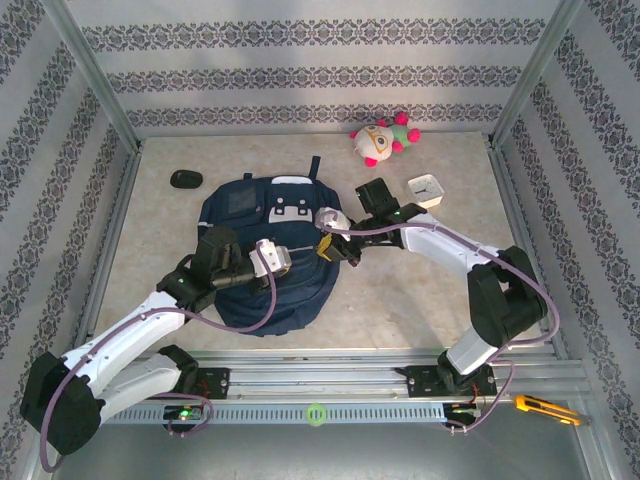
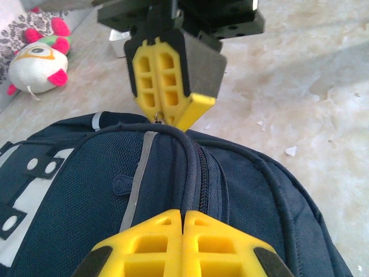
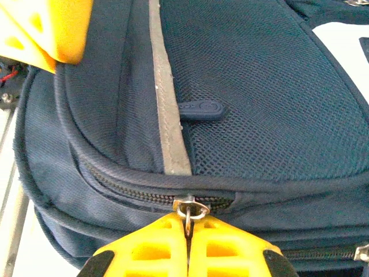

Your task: Pack books, pencil case, and school supplies into a backpack

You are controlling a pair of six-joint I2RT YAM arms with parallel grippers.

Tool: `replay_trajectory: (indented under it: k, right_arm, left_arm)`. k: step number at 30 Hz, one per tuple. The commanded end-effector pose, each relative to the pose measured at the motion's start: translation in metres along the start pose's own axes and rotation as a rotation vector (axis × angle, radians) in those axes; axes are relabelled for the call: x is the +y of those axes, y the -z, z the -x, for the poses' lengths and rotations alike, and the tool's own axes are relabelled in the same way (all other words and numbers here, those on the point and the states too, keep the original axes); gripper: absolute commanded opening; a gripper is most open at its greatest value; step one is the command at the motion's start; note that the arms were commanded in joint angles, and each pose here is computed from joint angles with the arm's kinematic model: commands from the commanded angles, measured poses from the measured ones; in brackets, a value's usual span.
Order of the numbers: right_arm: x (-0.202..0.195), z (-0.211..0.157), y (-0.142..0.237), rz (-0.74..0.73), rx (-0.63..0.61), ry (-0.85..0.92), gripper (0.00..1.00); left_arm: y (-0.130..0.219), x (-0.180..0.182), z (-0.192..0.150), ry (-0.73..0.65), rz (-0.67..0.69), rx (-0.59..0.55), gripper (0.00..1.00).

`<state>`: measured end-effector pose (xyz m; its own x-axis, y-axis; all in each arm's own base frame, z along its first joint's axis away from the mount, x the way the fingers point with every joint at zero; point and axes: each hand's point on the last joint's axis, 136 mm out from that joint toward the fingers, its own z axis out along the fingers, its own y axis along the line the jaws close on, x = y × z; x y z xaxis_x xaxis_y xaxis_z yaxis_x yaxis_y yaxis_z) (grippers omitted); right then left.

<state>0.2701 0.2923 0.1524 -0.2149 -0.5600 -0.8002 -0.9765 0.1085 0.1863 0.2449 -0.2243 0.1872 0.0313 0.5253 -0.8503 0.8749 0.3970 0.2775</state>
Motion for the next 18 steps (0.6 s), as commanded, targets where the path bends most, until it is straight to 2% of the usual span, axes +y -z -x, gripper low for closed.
replay_trajectory:
  k: [1,8,18]
  right_arm:
    - [0.031,0.02,0.014,0.098,-0.082,-0.128,0.0]
    - [0.057,0.033,0.016,0.167,-0.088,-0.335,0.0]
    - [0.068,0.043,-0.008,0.175,-0.091,-0.725,0.0]
  left_arm:
    - [-0.001,0.029,0.026,0.014,0.127,-0.05,0.0]
    - [-0.017,0.042,0.038,0.022,0.214,-0.053,0.0]
    - [-0.041,0.032,0.059,0.054,0.169,-0.14,0.0]
